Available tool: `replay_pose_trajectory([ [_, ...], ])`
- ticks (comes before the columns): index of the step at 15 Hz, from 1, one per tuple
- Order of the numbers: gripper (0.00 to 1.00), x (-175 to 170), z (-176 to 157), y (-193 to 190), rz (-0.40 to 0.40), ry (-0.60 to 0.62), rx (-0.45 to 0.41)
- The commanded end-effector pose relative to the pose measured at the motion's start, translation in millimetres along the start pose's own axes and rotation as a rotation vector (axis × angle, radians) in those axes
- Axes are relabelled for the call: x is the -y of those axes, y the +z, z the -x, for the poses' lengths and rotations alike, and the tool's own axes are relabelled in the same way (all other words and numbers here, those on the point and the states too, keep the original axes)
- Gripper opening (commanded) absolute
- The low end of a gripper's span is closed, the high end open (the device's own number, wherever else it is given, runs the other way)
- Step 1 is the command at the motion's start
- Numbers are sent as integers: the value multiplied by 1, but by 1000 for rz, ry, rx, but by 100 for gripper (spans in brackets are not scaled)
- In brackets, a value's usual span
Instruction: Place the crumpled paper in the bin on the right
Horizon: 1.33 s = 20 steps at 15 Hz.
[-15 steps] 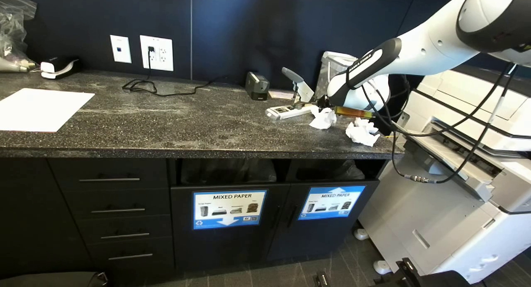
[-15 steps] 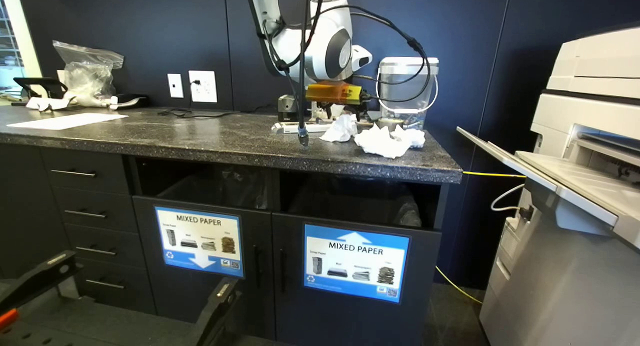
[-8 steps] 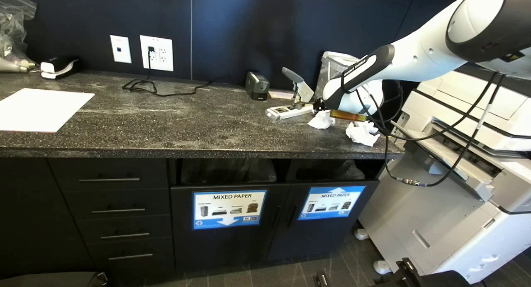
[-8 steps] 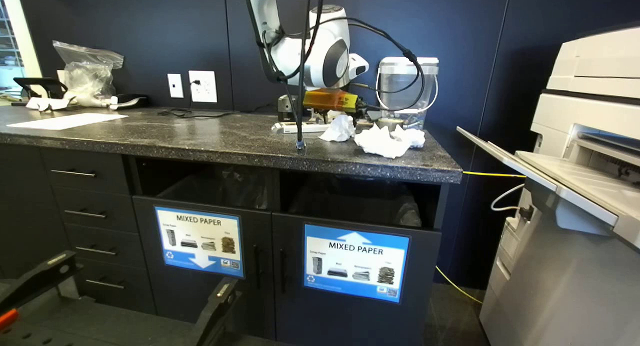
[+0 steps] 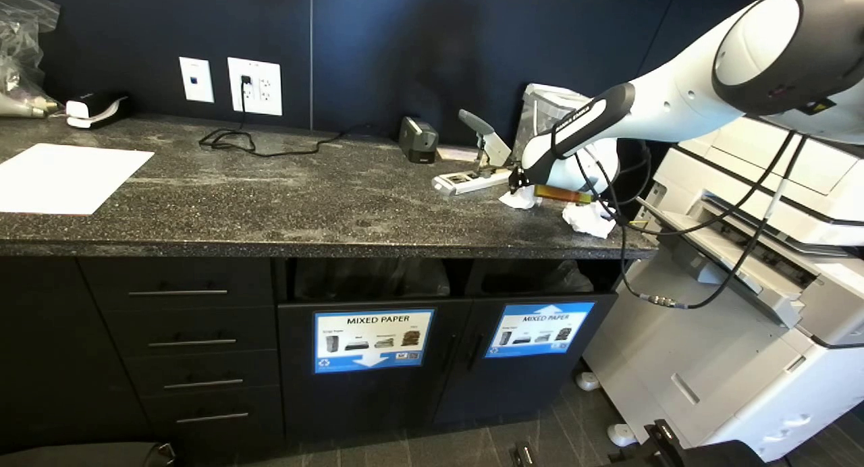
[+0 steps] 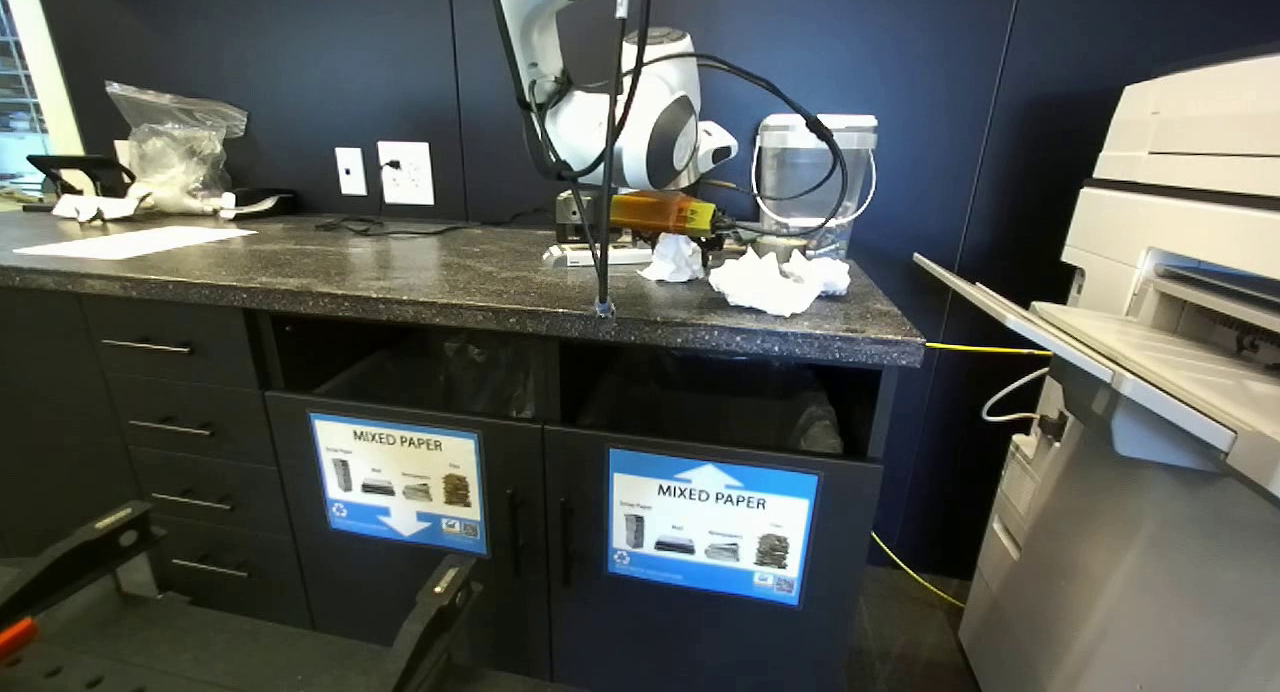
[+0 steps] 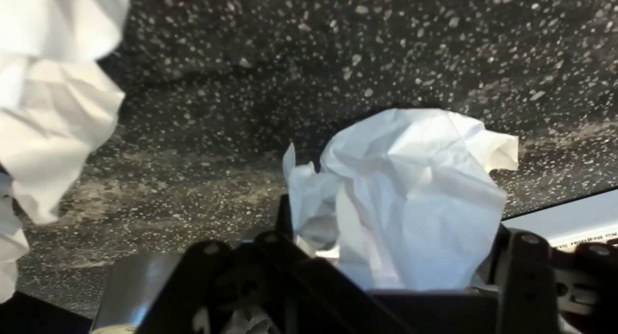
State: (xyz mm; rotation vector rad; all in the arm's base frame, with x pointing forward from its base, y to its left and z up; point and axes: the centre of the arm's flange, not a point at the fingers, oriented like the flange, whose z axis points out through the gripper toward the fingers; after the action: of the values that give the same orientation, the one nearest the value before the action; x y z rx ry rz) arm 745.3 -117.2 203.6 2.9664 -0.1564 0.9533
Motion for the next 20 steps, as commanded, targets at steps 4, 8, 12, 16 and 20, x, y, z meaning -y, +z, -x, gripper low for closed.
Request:
replay_pose_trajectory([
  [4, 29, -4, -12, 5, -10, -3, -14],
  [8, 3, -1, -11, 3, -23, -20, 13],
  [12, 2, 17, -10, -3, -73, -92, 83],
  [16, 4, 44, -7, -17, -109, -186, 178],
  [20, 4, 68, 6, -37, -76, -284, 276],
])
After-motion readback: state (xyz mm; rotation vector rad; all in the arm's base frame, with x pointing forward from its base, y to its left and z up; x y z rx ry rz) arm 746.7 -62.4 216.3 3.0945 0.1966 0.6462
